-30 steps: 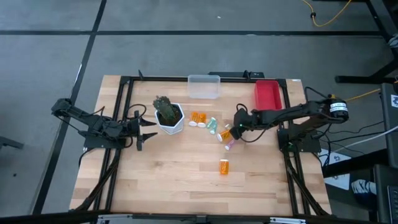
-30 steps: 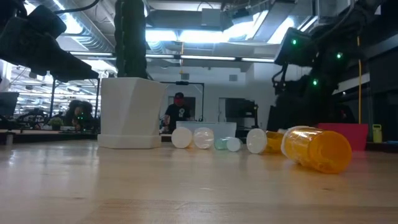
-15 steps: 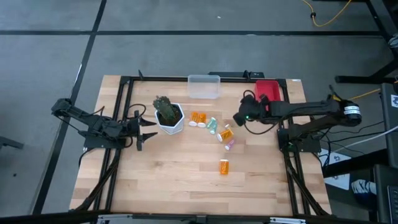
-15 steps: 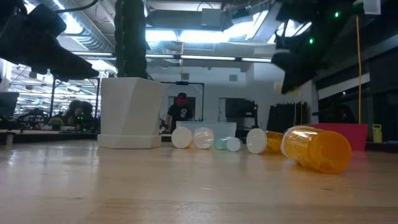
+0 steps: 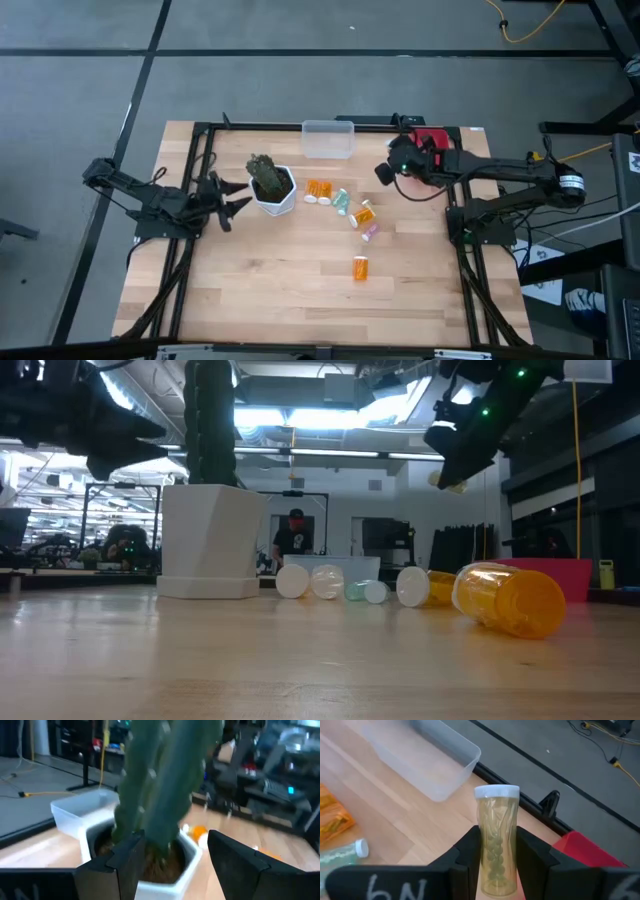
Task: Pick and place medicine bottles into bin by pill shape (circle, oval)
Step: Put the small yellow pill bottle into the white bin
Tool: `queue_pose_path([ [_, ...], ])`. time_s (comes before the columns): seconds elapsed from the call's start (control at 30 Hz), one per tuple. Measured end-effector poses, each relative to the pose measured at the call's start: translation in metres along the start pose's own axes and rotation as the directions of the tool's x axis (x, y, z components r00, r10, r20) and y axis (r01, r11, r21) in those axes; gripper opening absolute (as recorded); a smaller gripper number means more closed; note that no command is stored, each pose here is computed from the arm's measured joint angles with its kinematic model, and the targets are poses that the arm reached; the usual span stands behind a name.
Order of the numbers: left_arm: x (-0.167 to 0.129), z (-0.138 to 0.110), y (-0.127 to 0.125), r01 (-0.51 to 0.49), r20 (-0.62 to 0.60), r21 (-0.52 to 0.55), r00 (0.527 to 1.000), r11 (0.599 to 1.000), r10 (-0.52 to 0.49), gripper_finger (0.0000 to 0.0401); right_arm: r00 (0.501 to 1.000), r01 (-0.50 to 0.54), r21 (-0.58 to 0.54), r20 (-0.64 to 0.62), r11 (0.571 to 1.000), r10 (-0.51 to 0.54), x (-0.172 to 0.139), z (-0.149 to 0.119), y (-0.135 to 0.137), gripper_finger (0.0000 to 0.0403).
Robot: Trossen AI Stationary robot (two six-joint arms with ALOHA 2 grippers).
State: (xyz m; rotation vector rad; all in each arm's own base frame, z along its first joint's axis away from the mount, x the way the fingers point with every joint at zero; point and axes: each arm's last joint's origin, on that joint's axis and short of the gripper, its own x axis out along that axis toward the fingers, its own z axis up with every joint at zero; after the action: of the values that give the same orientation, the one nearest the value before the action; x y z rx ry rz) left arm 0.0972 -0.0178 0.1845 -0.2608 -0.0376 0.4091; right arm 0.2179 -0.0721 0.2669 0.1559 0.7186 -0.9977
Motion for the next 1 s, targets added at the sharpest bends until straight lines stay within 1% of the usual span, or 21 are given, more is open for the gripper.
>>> queue_pose_path([
  [0.07,0.0,0.002,-0.001,0.012,0.011,-0.014,1.0,1.0,-0.012,0.0212,1.0,0.005,0.007,0.003,1.0,-0.005,0.002,0.002,-0.003,0.0103],
  [0.17,0.0,0.0,-0.001,0.034,-0.009,-0.001,0.999,0.999,-0.034,0.0212,1.0,0.004,0.02,-0.013,1.0,-0.004,0.006,0.003,-0.007,0.0103],
  [0.27,0.0,-0.004,-0.001,0.058,-0.046,0.036,0.997,0.998,-0.056,0.0212,1.0,0.017,0.032,-0.017,0.999,-0.016,0.008,0.004,-0.011,0.0103],
  [0.33,0.0,-0.006,0.0,0.06,-0.064,0.085,0.996,0.995,-0.054,0.0212,1.0,0.01,0.045,-0.017,0.999,-0.01,0.01,0.006,-0.013,0.0103],
  [0.4,0.0,-0.007,0.0,0.06,-0.075,0.119,0.996,0.991,-0.051,0.0212,0.999,-0.052,0.052,0.002,0.997,0.052,0.013,0.011,-0.014,0.0103],
  [0.47,0.0,-0.007,0.0,0.061,-0.074,0.128,0.996,0.99,-0.052,0.0212,0.986,-0.162,0.043,0.038,0.986,0.16,0.018,0.019,-0.012,0.0103],
  [0.5,0.0,-0.007,0.0,0.06,-0.074,0.129,0.996,0.99,-0.051,0.0212,0.974,-0.223,0.032,0.058,0.974,0.221,0.02,0.023,-0.01,0.0103],
  [0.57,0.0,-0.007,0.0,0.061,-0.074,0.129,0.996,0.99,-0.052,0.0212,0.944,-0.315,0.018,0.113,0.949,0.311,0.026,0.031,-0.004,0.0103],
  [0.63,0.0,-0.007,0.0,0.061,-0.074,0.129,0.996,0.99,-0.052,0.0212,0.922,-0.359,0.008,0.162,0.933,0.353,0.034,0.037,0.001,0.0103],
  [0.7,0.0,-0.007,0.0,0.061,-0.074,0.128,0.996,0.99,-0.052,0.0212,0.914,-0.363,-0.003,0.192,0.932,0.356,0.045,0.04,0.007,0.0103],
  [0.83,0.0,-0.007,0.0,0.061,-0.073,0.127,0.996,0.99,-0.052,0.0212,0.92,-0.344,-0.033,0.19,0.938,0.344,0.067,0.039,0.016,0.0103],
  [1.0,0.0,-0.007,0.0,0.061,-0.073,0.126,0.996,0.99,-0.052,0.0212,0.928,-0.339,0.001,0.167,0.941,0.334,0.095,0.035,0.02,0.0103],
])
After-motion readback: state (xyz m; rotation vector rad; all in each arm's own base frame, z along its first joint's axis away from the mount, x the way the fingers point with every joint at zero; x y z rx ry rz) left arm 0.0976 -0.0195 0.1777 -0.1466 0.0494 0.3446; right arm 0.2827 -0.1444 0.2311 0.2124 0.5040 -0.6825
